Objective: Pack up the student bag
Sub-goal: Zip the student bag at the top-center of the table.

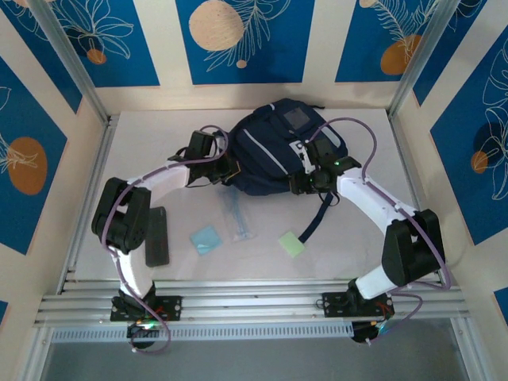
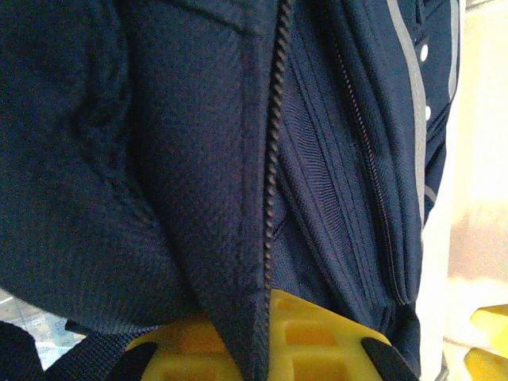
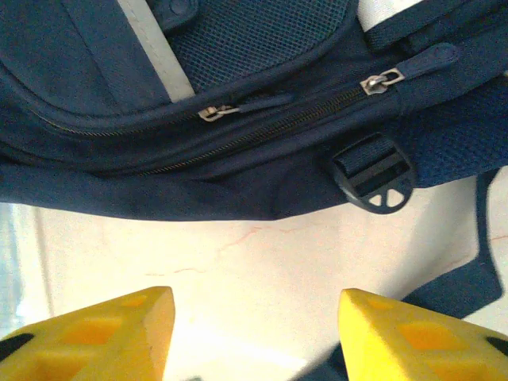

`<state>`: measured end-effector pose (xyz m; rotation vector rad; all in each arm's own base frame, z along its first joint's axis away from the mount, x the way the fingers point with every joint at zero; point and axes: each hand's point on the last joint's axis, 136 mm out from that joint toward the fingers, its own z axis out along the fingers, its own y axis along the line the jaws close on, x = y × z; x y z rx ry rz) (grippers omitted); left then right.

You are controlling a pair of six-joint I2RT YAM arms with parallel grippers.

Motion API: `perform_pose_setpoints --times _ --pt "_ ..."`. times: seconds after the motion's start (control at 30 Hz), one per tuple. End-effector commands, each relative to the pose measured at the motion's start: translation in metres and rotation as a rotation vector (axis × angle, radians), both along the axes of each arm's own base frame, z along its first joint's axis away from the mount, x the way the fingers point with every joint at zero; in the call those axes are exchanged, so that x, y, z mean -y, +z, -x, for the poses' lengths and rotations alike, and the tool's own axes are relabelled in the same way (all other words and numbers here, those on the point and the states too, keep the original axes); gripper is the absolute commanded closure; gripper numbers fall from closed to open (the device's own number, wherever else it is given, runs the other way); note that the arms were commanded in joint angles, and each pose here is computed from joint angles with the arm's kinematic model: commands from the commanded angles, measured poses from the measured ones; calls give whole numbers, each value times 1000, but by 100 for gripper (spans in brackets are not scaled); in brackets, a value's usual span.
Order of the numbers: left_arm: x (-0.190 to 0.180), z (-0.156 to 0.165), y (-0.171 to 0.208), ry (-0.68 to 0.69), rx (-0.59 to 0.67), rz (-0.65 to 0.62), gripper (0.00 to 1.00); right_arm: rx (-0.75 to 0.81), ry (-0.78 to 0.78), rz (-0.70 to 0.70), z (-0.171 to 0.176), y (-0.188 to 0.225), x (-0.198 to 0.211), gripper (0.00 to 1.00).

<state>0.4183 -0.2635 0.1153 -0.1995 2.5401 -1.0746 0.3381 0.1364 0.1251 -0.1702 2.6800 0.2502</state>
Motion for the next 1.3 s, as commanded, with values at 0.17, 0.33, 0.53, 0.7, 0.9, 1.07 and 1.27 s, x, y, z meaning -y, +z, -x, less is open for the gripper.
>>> perform_pose_setpoints --times 0.17,0.33,0.53,0.7,0.9,1.07,1.27 --pt "-27 -4 5 -122 127 -282 100 6 -89 -260 -36 7 -14 25" --pt "-38 1 -20 -143 82 -360 100 8 -111 -294 -65 -1 -14 19" --pt "-40 9 -53 -162 12 -378 100 -15 -132 -287 -85 -27 -15 17" --pt "-43 9 -61 -170 5 -404 100 11 -158 -279 -100 -41 -3 12" --pt "-43 7 -61 -173 8 -410 100 -1 -153 -240 -105 -55 -1 8" --pt "-43 3 -55 -169 26 -414 100 -8 -195 -303 -116 -62 -4 8" --pt "-41 -5 -48 -162 48 -409 100 -21 -88 -516 -91 -39 -42 11"
